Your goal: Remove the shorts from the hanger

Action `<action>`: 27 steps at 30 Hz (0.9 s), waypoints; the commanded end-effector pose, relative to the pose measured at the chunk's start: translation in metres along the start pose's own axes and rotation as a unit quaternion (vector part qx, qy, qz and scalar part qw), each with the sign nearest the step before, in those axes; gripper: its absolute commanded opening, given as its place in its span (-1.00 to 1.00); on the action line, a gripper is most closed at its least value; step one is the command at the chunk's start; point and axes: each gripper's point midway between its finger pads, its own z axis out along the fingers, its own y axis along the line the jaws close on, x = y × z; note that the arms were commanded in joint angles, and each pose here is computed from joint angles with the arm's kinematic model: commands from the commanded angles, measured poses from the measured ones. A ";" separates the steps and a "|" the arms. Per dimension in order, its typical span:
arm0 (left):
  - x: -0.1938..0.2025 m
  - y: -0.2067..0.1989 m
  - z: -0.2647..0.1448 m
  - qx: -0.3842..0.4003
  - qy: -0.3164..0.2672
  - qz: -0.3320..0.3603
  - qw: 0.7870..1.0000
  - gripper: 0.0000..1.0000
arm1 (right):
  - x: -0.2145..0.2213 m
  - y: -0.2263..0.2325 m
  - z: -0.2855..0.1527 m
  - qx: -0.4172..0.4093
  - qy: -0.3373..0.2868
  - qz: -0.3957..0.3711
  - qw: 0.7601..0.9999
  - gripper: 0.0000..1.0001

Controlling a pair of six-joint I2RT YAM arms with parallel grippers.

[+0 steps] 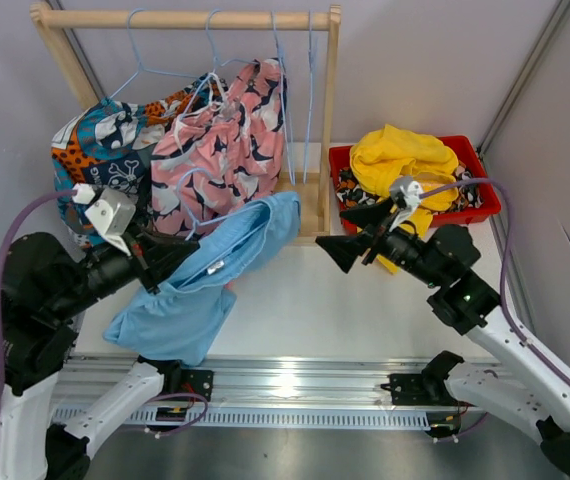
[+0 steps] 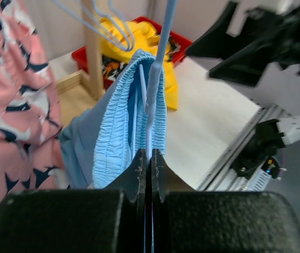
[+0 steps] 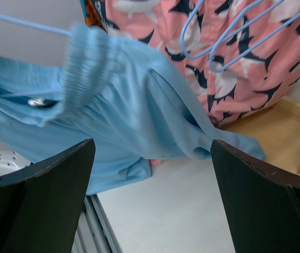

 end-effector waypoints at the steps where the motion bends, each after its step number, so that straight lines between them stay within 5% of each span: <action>1: -0.038 -0.044 -0.022 0.091 -0.053 0.015 0.994 -1.00 | -0.019 0.007 0.013 0.011 -0.030 -0.041 0.999 0.99; 13: -0.048 -0.064 -0.039 0.131 -0.069 0.024 0.989 -1.00 | -0.005 0.013 0.049 0.010 -0.039 -0.042 0.998 0.99; 15: -0.047 -0.063 -0.038 0.130 -0.068 0.025 0.989 -1.00 | -0.006 0.013 0.053 0.008 -0.046 -0.046 0.998 0.43; 16: -0.046 -0.061 -0.037 0.126 -0.067 0.024 0.990 -1.00 | -0.012 0.014 0.054 0.007 -0.059 -0.048 0.997 -0.03; 17: -0.046 -0.059 -0.037 0.121 -0.066 0.024 0.990 -1.00 | -0.015 0.013 0.053 0.008 -0.067 -0.058 0.996 -0.83; 18: -0.044 -0.058 -0.036 0.118 -0.062 0.024 0.991 -1.00 | -0.017 0.004 0.051 0.033 -0.076 -0.058 0.995 -1.00; 27: -0.036 -0.052 -0.032 0.106 -0.047 0.022 0.993 -1.00 | -0.065 -0.066 0.012 0.130 -0.138 -0.073 0.979 -1.00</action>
